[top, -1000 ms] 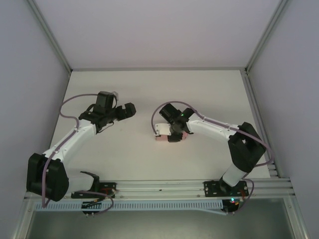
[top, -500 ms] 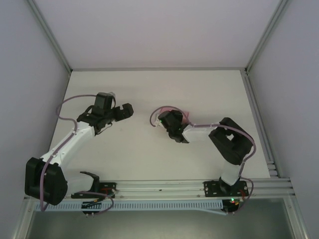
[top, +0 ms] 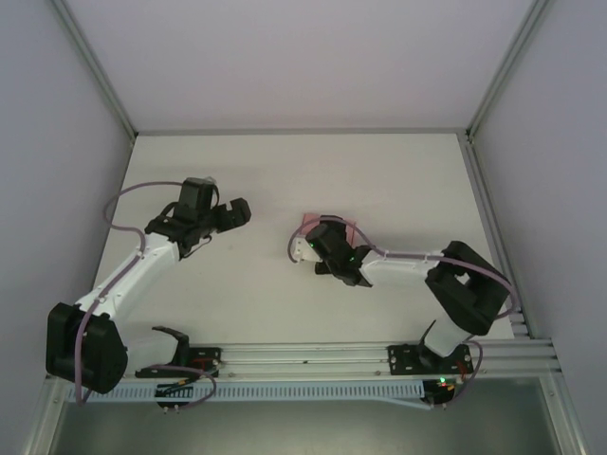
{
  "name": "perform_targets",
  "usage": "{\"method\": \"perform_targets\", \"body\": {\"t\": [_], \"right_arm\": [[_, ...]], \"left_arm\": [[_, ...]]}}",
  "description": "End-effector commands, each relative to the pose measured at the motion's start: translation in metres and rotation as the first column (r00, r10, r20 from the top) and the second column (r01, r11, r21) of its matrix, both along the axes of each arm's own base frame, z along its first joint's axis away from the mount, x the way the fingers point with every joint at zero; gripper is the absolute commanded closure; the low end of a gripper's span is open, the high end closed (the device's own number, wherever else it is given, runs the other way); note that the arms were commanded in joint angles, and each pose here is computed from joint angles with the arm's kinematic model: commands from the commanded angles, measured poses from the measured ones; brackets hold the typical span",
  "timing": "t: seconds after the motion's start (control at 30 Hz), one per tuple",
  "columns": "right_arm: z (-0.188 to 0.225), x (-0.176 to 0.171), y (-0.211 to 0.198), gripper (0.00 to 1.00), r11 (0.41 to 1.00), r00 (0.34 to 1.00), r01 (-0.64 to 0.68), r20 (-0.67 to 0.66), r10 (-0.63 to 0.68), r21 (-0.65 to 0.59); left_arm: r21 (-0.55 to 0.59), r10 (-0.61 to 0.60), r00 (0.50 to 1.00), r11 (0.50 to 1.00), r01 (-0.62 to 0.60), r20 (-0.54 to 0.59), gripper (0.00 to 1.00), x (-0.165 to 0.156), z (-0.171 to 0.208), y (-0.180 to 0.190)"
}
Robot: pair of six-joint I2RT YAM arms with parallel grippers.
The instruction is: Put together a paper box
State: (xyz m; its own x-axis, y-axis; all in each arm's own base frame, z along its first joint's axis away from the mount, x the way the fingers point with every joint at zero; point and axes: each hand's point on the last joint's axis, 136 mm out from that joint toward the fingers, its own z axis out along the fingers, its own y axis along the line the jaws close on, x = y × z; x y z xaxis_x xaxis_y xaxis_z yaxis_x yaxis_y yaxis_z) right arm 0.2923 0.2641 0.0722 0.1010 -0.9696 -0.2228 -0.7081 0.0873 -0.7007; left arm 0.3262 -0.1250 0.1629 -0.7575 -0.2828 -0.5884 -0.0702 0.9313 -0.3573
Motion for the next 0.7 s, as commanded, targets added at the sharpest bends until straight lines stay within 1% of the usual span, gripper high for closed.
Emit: {"method": "perform_targets", "body": {"t": [0.0, 0.1, 0.17, 0.23, 0.3, 0.33, 0.4, 0.43, 0.47, 0.53, 0.6, 0.67], "right_arm": [[0.012, -0.036, 0.001, 0.00, 0.996, 0.984, -0.051, -0.164, 0.063, 0.078], [0.047, -0.051, 0.004, 0.00, 0.979, 0.978, -0.067, -0.183, 0.103, 0.194], [0.075, -0.056, 0.005, 0.00, 0.956, 0.981, -0.064, -0.155, 0.112, 0.288], [0.103, -0.052, 0.001, 0.00, 0.926, 0.991, -0.022, -0.112, 0.070, 0.377], [0.132, -0.038, -0.012, 0.00, 0.872, 0.998, 0.058, -0.062, -0.032, 0.485], [0.148, -0.026, -0.023, 0.00, 0.822, 0.992, 0.123, -0.052, -0.113, 0.555], [0.165, -0.004, -0.053, 0.00, 0.711, 0.963, 0.248, -0.085, -0.257, 0.658], [0.172, 0.010, -0.074, 0.00, 0.632, 0.932, 0.317, -0.108, -0.347, 0.707], [0.175, 0.022, -0.095, 0.00, 0.551, 0.887, 0.382, -0.128, -0.443, 0.742], [0.176, 0.044, -0.146, 0.00, 0.370, 0.754, 0.484, -0.163, -0.636, 0.793], [0.169, 0.055, -0.187, 0.00, 0.254, 0.640, 0.523, -0.179, -0.747, 0.813], [0.159, 0.061, -0.219, 0.00, 0.158, 0.546, 0.527, -0.190, -0.816, 0.835]], "left_arm": [[0.038, 0.001, 1.000, 0.999, -0.001, 0.018, 0.01, -0.001, 0.006, 0.008], [0.049, -0.012, 0.999, 0.999, 0.010, 0.033, 0.00, 0.001, 0.009, 0.008], [0.065, -0.011, 0.999, 0.998, 0.007, 0.051, 0.00, 0.002, 0.012, 0.010], [0.079, -0.003, 0.997, 0.997, -0.004, 0.082, 0.00, 0.005, 0.017, 0.013], [0.094, 0.001, 0.992, 0.995, -0.013, 0.129, 0.00, 0.008, 0.023, 0.017], [0.102, -0.001, 0.987, 0.995, -0.016, 0.160, 0.00, 0.011, 0.027, 0.018], [0.127, 0.024, 0.975, 0.990, -0.053, 0.220, 0.00, 0.015, 0.035, 0.026], [0.148, 0.045, 0.965, 0.985, -0.085, 0.259, 0.01, 0.017, 0.038, 0.033], [0.168, 0.071, 0.951, 0.978, -0.126, 0.300, 0.00, 0.018, 0.042, 0.042], [0.213, 0.118, 0.913, 0.953, -0.215, 0.391, 0.01, 0.020, 0.051, 0.060], [0.247, 0.153, 0.866, 0.922, -0.298, 0.475, 0.00, 0.017, 0.059, 0.078], [0.272, 0.167, 0.825, 0.893, -0.358, 0.539, 0.01, 0.015, 0.064, 0.091]]}}
